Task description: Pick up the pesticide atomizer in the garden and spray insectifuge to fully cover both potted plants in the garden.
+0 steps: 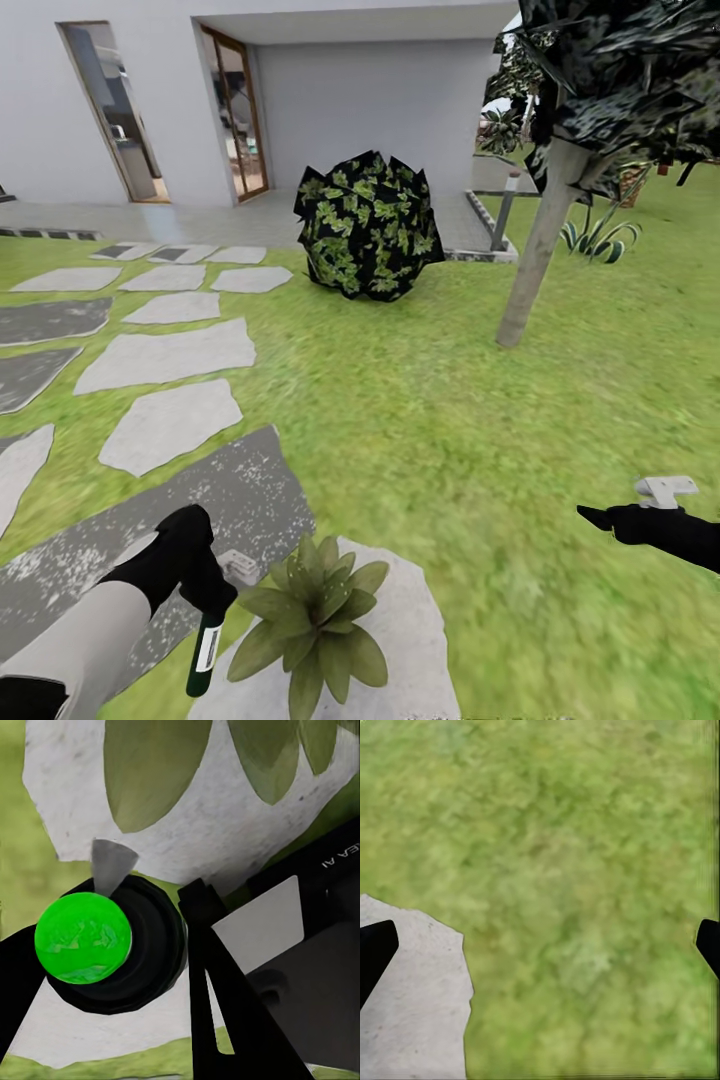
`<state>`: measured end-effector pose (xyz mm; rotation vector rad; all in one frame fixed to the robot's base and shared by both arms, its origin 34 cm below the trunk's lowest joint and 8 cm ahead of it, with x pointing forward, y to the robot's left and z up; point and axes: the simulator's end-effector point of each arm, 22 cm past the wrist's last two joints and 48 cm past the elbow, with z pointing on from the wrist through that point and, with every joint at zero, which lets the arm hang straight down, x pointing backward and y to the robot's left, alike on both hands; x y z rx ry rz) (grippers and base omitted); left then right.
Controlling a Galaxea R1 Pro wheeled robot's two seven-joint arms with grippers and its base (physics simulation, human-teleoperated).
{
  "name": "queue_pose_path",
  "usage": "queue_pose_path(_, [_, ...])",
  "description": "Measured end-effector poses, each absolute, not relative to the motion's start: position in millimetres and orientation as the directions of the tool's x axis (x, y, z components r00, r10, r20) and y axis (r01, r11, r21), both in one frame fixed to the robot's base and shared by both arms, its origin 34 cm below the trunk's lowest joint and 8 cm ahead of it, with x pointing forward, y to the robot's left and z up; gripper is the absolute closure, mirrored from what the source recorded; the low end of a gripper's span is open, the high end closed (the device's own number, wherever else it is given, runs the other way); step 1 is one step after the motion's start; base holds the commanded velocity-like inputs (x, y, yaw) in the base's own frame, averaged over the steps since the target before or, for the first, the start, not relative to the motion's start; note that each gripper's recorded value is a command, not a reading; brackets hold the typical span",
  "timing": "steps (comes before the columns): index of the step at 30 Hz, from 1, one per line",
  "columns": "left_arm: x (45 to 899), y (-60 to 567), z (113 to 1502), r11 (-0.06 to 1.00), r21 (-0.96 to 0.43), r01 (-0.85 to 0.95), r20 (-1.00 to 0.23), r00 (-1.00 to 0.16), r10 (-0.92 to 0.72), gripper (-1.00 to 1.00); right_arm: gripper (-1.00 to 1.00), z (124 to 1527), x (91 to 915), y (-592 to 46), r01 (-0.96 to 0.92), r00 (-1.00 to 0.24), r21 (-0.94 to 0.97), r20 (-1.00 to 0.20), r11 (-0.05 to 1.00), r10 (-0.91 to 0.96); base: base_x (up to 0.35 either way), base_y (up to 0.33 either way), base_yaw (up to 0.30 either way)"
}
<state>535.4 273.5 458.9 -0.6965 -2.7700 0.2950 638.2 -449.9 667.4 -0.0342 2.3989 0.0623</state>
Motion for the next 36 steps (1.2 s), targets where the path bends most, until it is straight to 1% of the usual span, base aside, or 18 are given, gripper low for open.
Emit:
queue_pose_path(5, [534.8, 274.7, 458.3, 0.864, -0.255, 0.433, 0.212, -0.847, 0.487, 1.00, -1.00, 667.1, 638.3, -449.8, -0.043, -0.737, 0.035, -0.676, 0.998, -0.008, -0.064, 0.000, -0.113])
queue_pose_path(12, [533.9, 274.6, 457.3, 0.864, -0.251, 0.437, 0.215, -0.845, 0.490, 1.00, -1.00, 667.0, 638.3, -449.8, -0.043, -0.737, 0.035, -0.676, 0.998, -0.008, -0.207, 0.000, -0.014])
queue_pose_path(36, [535.6, 273.6, 458.7, 0.864, -0.252, 0.436, 0.210, -0.847, 0.488, 1.00, -1.00, 667.2, 638.4, -449.4, -0.045, -0.737, 0.035, -0.676, 0.998, -0.009, -0.007, 0.000, 0.000])
